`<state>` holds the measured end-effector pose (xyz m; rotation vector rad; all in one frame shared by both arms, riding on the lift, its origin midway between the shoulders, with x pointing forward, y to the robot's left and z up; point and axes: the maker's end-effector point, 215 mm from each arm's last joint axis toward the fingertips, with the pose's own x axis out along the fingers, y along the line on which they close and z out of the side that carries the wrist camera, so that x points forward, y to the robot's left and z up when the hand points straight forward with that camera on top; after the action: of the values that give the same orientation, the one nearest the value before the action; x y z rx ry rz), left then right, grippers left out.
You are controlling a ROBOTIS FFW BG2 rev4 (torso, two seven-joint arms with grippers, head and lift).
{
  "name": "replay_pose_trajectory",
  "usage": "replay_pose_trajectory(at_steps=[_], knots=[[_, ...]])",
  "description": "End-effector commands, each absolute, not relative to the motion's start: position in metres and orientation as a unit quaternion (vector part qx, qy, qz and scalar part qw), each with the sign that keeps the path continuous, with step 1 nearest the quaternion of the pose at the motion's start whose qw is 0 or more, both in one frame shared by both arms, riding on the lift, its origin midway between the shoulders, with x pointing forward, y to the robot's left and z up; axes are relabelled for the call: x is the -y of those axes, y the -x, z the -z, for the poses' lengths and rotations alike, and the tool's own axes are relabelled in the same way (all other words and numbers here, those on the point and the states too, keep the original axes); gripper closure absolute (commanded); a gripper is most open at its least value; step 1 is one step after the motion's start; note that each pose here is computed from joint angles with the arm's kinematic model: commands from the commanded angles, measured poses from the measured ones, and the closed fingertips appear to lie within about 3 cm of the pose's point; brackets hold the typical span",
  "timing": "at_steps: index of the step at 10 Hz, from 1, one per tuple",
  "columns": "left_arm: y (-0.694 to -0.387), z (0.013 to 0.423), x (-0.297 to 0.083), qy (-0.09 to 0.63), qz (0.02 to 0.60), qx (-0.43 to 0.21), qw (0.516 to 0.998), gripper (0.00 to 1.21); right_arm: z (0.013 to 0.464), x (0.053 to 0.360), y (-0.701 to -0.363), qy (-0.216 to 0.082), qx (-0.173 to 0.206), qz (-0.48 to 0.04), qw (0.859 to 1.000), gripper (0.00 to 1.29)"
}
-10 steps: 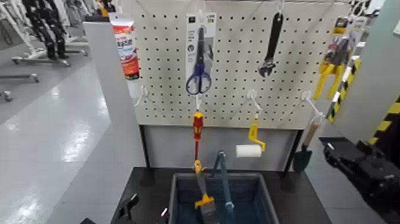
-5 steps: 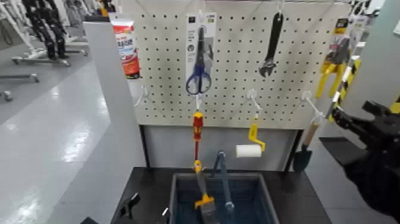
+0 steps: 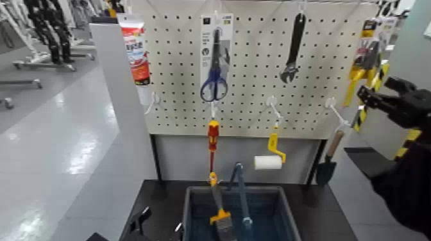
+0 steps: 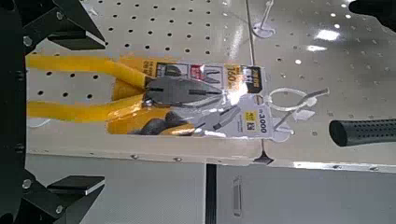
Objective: Put the yellow pliers into the crate.
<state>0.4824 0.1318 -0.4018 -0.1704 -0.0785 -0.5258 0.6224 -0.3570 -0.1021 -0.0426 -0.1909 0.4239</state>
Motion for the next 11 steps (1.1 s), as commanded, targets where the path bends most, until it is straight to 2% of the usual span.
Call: replay_pose_trajectory(at_steps=[1, 2, 5, 6, 8, 9, 10, 11], knots=[[-0.483, 0.402, -0.132, 0.085, 0.259, 0.039, 0.961, 0.10, 0.080, 0.354, -0.639, 0.023, 0.102, -0.234, 0.966, 0.26], [-0.483, 0.402, -0.132, 0.085, 0.259, 0.039, 0.961, 0.10, 0.074, 0.348, -0.644, 0.022, 0.102, -0.255, 0.961, 0.26], [-0.483, 0.401, -0.131, 0.084, 0.260, 0.040, 0.961, 0.10, 0.077, 0.327, -0.660, -0.019, 0.089, -0.323, 0.942, 0.27], [-0.483, 0.401, -0.131, 0.084, 0.260, 0.040, 0.961, 0.10, 0.076, 0.323, -0.662, -0.022, 0.090, -0.333, 0.938, 0.33], [-0.483, 0.401, -0.131, 0.083, 0.260, 0.040, 0.961, 0.10, 0.069, 0.311, -0.661, -0.024, 0.091, -0.356, 0.930, 0.69], [-0.483, 0.401, -0.130, 0.081, 0.260, 0.040, 0.961, 0.10, 0.067, 0.308, -0.662, -0.021, 0.091, -0.359, 0.929, 0.91], [-0.483, 0.401, -0.130, 0.081, 0.260, 0.040, 0.961, 0.10, 0.063, 0.306, -0.661, -0.017, 0.095, -0.361, 0.927, 1.02], [-0.483, 0.401, -0.131, 0.082, 0.260, 0.040, 0.961, 0.10, 0.062, 0.305, -0.661, -0.014, 0.096, -0.363, 0.927, 1.02]])
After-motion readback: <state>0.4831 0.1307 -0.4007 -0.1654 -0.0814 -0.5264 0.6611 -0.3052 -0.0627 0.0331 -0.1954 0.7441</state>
